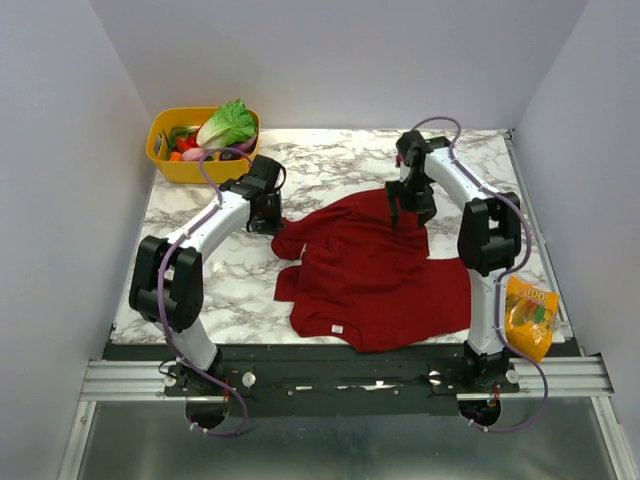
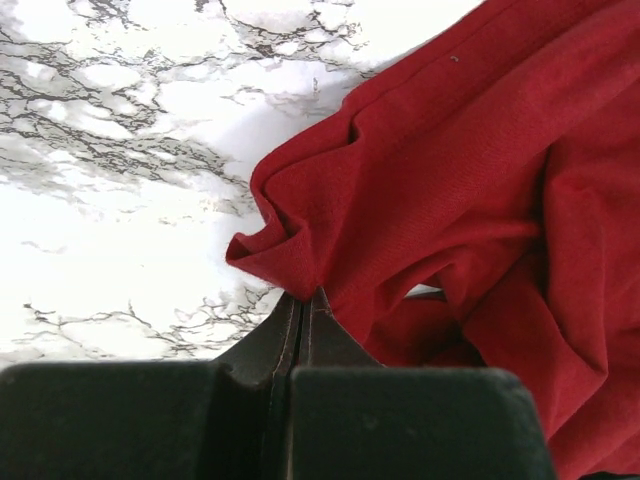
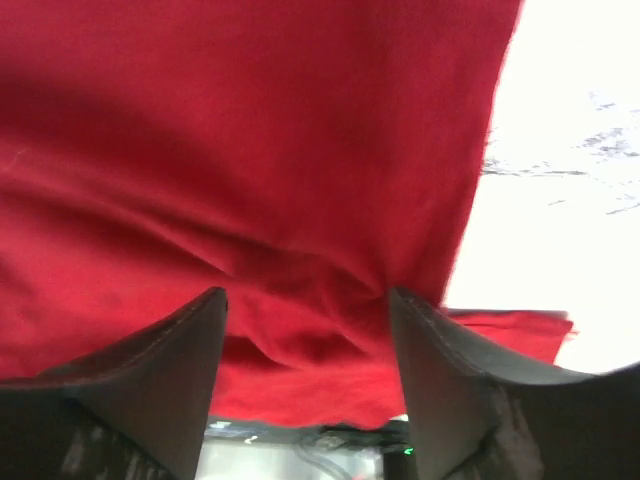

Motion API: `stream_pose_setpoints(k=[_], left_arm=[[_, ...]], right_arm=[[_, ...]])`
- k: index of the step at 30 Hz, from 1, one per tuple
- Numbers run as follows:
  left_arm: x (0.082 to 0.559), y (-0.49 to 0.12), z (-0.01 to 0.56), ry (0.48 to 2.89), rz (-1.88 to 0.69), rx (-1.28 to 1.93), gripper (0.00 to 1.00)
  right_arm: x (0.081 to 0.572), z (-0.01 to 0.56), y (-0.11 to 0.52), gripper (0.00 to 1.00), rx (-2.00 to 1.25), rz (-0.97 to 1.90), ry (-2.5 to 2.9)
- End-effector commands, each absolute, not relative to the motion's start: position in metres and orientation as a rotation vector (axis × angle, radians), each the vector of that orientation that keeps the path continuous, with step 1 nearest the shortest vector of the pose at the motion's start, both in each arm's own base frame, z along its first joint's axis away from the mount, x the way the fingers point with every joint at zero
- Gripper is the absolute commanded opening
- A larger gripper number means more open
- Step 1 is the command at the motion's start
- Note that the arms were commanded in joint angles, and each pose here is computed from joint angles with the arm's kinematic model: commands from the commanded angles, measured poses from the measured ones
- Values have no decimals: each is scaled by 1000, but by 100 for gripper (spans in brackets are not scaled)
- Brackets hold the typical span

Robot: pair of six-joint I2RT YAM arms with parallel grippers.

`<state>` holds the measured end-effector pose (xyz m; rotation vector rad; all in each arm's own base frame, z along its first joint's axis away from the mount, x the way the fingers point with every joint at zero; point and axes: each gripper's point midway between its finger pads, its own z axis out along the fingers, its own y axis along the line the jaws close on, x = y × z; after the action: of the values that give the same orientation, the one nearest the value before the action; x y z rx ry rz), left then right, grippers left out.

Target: Pin the brooch onto the clothing

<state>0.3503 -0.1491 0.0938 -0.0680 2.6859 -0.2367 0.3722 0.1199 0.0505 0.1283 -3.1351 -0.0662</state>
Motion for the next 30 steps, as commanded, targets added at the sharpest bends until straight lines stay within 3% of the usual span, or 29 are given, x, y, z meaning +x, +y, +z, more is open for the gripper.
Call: stream_pose_setpoints(k=[1, 18, 30], left_arm=[[354, -149, 109, 2655, -231, -37, 0], [352, -157, 120, 2624, -306, 20, 0], [348, -165, 129, 2611, -333, 45, 0]], right_arm=[[418, 105, 135, 80, 156, -273, -3371], [495, 62, 109, 79, -69, -184, -3419], [484, 26, 102, 62, -127, -80, -3297]])
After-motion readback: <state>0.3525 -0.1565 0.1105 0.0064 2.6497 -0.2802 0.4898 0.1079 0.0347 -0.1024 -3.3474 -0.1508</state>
